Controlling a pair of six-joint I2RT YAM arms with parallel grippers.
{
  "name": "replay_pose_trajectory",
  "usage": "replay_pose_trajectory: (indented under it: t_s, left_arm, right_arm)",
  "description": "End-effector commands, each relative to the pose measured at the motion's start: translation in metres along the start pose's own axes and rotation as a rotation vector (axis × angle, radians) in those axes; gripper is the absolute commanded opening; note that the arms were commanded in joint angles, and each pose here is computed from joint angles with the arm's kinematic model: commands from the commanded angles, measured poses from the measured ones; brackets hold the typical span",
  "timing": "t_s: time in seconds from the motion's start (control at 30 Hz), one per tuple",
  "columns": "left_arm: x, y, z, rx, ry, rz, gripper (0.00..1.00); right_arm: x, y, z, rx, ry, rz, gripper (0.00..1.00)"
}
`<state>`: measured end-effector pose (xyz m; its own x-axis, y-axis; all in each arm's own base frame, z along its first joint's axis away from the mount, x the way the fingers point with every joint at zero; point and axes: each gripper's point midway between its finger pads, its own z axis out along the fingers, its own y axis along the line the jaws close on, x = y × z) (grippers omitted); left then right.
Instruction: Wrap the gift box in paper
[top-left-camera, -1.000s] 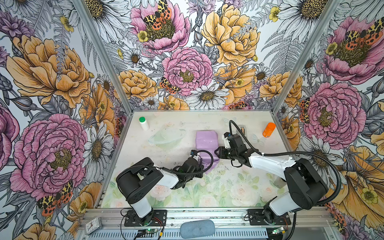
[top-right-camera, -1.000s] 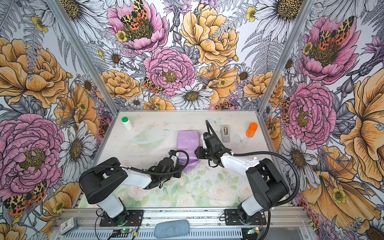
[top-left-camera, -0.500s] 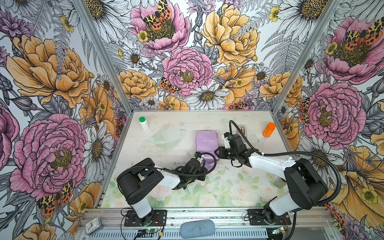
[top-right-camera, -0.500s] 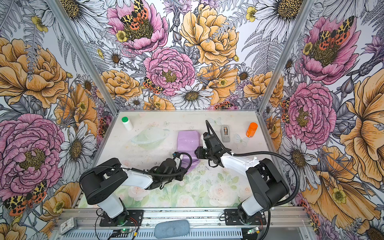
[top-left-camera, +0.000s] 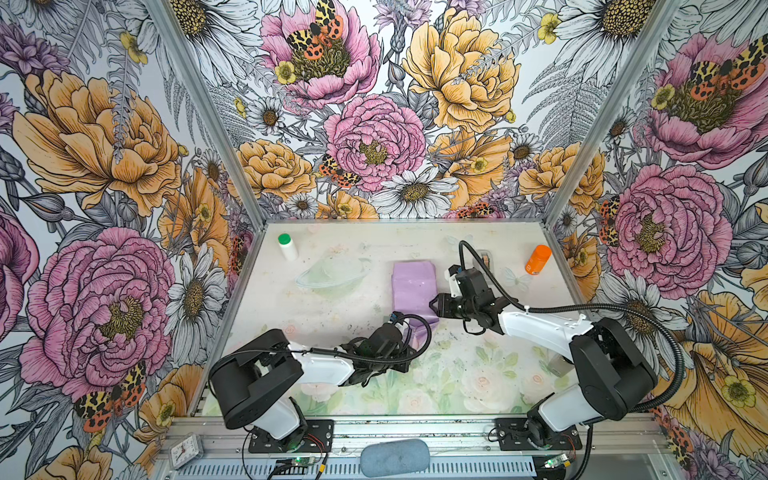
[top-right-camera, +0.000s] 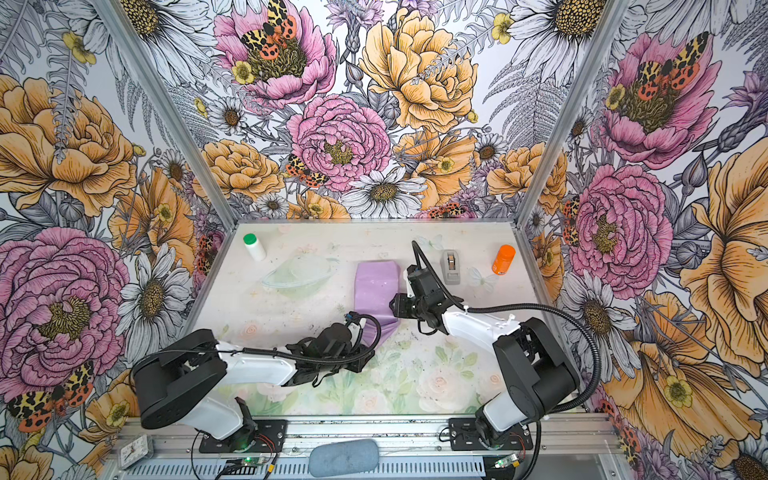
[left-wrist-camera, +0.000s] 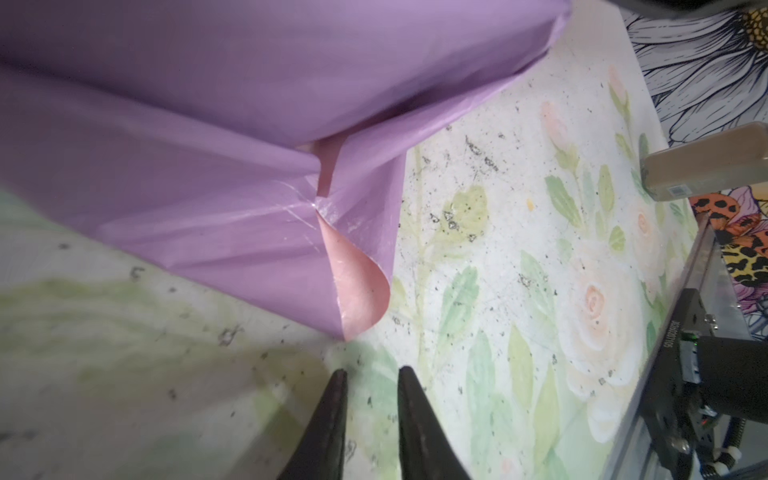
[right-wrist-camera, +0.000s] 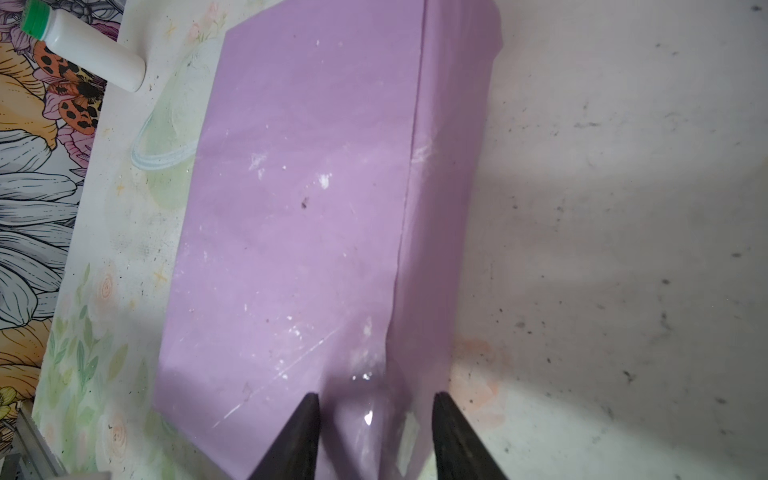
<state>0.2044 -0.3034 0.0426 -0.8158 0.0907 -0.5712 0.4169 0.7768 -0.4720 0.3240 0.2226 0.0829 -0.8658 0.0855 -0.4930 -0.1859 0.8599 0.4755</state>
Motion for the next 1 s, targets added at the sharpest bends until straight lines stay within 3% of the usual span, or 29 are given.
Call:
replay_pose_trajectory:
  t_s: [0.0, 0.13, 0.23, 0.43, 0.73, 0.97]
  left_arm:
    - [-0.036, -0.001, -0.027, -0.085, -0.082, 0.043, 0.41]
    - [-0.074, 0.007, -0.055, -0.103, -0.174, -0.025, 0.6]
    - [-0.089, 0.029, -0.062, -0.116, -0.185, -0.123, 0.65]
    - [-0.101, 0.059, -0.054, -0.108, -0.188, -0.206, 0.66]
    - [-0.103, 0.044, -0.017, 0.022, -0.149, -0.213, 0.6]
    - [-0.098, 0.027, -0.013, 0.063, -0.163, -0.2, 0.59]
  right_arm:
    - [-0.004, 0.005, -0.016, -0.004, 0.0, -0.01, 0.5]
    - [-0.01, 0.007, -0.027, -0.018, -0.005, -0.002, 0.53]
    - [-0.017, 0.004, -0.031, 0.006, -0.008, -0.009, 0.54]
    - [-0.02, 0.002, -0.016, 0.002, 0.063, -0.009, 0.54]
    - [-0.01, 0.007, 0.012, -0.037, 0.155, -0.017, 0.48]
    - [-0.01, 0.023, 0.024, -0.094, 0.18, -0.044, 0.46]
